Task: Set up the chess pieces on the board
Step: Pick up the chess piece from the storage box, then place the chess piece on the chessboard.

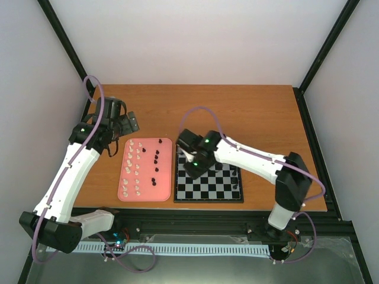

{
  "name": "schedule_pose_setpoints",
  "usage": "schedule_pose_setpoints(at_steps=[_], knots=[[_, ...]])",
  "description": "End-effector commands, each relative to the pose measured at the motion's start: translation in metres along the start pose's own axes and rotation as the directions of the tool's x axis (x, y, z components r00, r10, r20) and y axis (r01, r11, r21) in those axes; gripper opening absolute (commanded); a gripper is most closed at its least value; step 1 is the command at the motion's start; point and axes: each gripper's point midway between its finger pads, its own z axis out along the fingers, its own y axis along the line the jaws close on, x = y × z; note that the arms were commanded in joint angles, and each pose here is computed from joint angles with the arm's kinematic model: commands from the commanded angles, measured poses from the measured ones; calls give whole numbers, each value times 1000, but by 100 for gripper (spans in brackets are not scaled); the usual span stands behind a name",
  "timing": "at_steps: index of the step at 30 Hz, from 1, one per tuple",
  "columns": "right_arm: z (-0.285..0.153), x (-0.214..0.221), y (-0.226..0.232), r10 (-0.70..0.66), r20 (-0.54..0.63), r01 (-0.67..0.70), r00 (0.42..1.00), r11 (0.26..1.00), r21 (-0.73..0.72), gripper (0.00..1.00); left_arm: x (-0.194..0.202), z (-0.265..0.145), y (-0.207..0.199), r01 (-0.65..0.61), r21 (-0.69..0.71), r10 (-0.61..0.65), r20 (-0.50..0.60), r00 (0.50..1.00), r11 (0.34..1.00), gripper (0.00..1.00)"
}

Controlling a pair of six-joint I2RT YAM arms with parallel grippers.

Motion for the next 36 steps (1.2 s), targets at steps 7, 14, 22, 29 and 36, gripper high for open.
schedule_pose_setpoints(at_steps=[7,14,22,29,36], knots=[[-7,112,-61,398,-50,-385,916,907,169,3,5,16,-11,-1,34,3,-31,1000,999,100],[-9,156,-76,572,4,-565,820,809,164,3,11,25,-15,1,46,1,-59,998,999,100],[3,184,-93,674,13,-667,739,728,156,3,13,29,-18,5,54,-1,-70,998,999,100],[12,193,-106,713,20,-707,701,692,144,3,16,29,-15,4,44,-1,-73,997,999,100],[18,189,-113,712,11,-707,703,696,123,3,15,31,-15,5,39,-2,-72,997,999,100]])
